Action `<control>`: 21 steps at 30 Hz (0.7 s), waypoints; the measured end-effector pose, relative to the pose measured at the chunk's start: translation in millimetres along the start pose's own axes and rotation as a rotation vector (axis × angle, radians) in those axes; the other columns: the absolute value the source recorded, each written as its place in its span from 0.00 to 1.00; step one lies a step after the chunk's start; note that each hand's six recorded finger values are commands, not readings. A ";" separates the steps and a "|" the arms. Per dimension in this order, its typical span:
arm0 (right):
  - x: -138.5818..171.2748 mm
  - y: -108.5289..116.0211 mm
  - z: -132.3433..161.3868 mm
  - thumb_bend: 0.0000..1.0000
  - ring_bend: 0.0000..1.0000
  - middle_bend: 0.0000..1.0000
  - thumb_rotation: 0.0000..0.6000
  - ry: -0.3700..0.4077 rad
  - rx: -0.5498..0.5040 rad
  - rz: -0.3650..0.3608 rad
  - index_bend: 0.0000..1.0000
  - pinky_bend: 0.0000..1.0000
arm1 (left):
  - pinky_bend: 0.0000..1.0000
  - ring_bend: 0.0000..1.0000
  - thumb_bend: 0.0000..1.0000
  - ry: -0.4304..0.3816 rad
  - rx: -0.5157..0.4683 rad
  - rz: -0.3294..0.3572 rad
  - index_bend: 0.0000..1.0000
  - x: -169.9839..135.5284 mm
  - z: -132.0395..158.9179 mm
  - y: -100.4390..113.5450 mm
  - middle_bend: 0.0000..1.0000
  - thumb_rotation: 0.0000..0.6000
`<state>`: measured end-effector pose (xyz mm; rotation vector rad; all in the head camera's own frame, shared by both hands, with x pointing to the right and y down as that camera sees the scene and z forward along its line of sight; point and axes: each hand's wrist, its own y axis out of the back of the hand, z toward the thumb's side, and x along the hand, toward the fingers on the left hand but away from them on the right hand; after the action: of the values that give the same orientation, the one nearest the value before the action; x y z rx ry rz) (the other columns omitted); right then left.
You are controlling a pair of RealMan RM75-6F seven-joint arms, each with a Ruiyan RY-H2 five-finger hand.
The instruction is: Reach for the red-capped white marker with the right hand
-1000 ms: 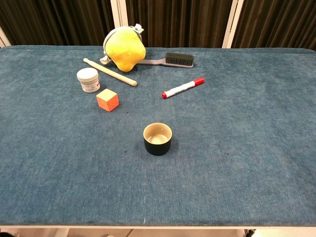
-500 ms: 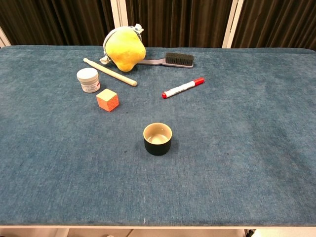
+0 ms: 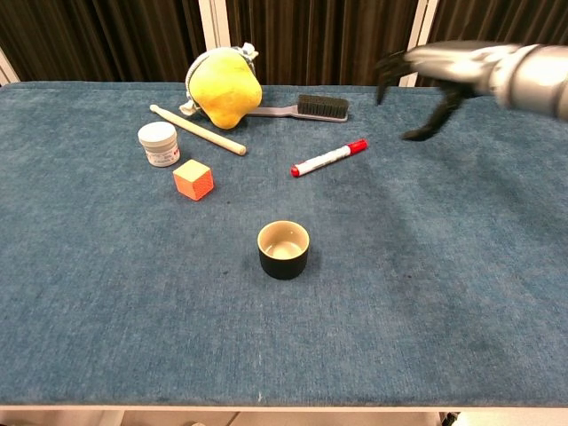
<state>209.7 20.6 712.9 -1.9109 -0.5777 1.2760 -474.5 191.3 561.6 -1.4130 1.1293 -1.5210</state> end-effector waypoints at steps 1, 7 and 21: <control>-5.9 -1.9 5.1 0.39 0.09 0.06 1.00 0.006 0.002 0.006 0.37 0.12 | 0.17 0.00 0.34 0.001 -0.002 0.000 0.21 0.2 -0.2 0.1 0.00 1.00; -35.2 -15.1 26.8 0.39 0.09 0.06 1.00 0.021 0.011 0.043 0.40 0.12 | 0.17 0.00 0.34 0.006 -0.009 -0.004 0.21 1.2 -1.0 -0.2 0.00 1.00; -65.7 -44.4 42.9 0.39 0.09 0.06 1.00 0.003 0.010 0.098 0.48 0.12 | 0.17 0.00 0.34 0.013 -0.014 -0.005 0.21 1.3 -1.8 -0.3 0.00 1.00</control>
<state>145.7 15.4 776.4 -1.9534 -0.4799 1.3344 -476.4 190.4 562.2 -1.4181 1.1468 -1.5304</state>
